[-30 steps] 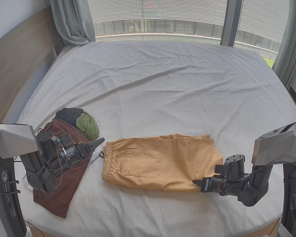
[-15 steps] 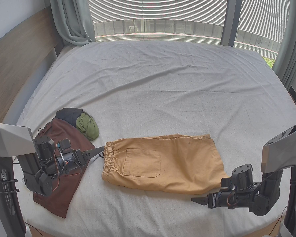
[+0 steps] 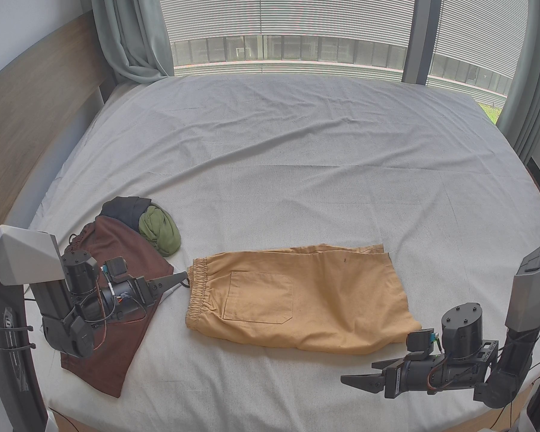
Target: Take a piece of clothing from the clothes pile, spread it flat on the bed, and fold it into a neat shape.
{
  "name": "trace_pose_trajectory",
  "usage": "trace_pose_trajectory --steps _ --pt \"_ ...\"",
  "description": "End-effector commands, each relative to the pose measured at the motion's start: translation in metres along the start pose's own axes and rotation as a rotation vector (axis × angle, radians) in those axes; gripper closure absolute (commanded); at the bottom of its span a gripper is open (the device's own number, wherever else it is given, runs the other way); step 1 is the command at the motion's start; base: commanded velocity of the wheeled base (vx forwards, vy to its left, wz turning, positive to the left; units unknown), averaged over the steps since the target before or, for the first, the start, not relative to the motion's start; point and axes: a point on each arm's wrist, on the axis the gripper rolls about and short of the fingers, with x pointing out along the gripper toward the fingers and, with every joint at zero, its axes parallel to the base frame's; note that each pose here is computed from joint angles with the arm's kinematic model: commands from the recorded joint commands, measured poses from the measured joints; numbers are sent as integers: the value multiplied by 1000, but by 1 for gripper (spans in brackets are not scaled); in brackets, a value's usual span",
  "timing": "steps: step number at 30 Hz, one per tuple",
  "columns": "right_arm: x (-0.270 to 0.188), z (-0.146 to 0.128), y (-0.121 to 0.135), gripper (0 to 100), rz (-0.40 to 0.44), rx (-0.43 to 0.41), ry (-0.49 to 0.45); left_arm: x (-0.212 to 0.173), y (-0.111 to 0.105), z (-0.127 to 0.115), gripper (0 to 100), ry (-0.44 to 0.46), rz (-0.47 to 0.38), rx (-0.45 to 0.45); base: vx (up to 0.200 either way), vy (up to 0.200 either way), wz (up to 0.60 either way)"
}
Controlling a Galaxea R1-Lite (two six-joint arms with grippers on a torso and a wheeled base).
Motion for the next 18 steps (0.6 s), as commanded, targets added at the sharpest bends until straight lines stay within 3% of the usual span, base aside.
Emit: trace_pose_trajectory --steps 1,8,18 --pt "-9 18 15 0 79 -17 -96 4 10 -12 0 29 15 -30 0 0 0" --pt "-5 33 12 0 97 -18 -171 8 21 -27 0 65 31 -66 0 0 0" --pt "14 27 -1 0 98 10 -166 21 32 -48 0 117 32 -102 0 0 0"
